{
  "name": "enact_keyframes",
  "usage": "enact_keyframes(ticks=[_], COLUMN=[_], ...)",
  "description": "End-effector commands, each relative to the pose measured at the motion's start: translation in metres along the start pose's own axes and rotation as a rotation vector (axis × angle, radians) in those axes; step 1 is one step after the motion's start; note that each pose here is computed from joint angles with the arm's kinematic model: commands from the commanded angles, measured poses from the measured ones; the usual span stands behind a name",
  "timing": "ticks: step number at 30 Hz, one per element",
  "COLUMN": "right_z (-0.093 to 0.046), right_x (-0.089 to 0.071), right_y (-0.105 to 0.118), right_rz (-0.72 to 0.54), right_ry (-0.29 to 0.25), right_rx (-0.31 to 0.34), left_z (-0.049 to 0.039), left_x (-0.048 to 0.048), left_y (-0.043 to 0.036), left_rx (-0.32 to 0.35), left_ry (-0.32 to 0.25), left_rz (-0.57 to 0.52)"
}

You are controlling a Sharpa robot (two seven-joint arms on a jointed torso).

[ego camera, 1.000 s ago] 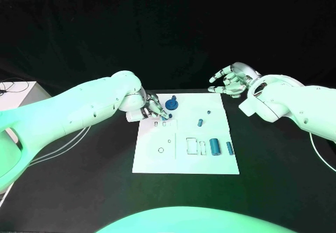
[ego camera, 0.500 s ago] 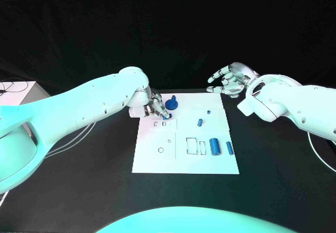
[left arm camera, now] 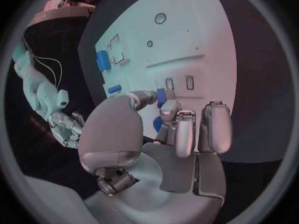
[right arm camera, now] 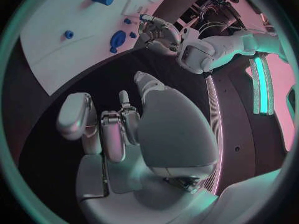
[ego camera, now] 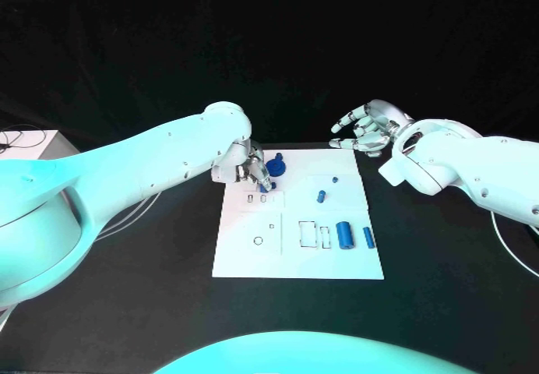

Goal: Assemble the parts on the task board

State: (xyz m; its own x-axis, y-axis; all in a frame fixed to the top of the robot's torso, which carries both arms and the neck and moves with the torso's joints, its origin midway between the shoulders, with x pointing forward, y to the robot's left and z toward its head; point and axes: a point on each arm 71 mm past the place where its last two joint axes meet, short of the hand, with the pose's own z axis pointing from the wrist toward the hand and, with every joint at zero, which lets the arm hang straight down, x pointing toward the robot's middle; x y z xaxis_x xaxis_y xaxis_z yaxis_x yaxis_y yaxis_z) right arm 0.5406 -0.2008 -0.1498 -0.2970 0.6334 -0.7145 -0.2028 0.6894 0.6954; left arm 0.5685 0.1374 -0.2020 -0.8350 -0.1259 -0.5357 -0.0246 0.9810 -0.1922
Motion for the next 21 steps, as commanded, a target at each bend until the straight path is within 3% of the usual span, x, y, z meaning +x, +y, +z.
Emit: enact_keyframes(ticks=[1, 13, 21], right_z=[0.0004, 0.001, 0.0013], right_x=[0.0017, 0.0028, 0.0035], right_y=[0.0014, 0.0024, 0.0032], right_rz=[-0.008, -0.008, -0.009], right_ry=[0.015, 0.018, 0.019], right_rx=[-0.009, -0.009, -0.011], left_z=[0.0, 0.0025, 0.0057], left_x=[0.0024, 0.0082, 0.0112], left_y=[-0.0008, -0.0035, -0.0062], left_rx=[-0.019, -0.017, -0.017], left_ry=[0.057, 0.144, 0.147], left_rz=[0.062, 0.091, 0.084])
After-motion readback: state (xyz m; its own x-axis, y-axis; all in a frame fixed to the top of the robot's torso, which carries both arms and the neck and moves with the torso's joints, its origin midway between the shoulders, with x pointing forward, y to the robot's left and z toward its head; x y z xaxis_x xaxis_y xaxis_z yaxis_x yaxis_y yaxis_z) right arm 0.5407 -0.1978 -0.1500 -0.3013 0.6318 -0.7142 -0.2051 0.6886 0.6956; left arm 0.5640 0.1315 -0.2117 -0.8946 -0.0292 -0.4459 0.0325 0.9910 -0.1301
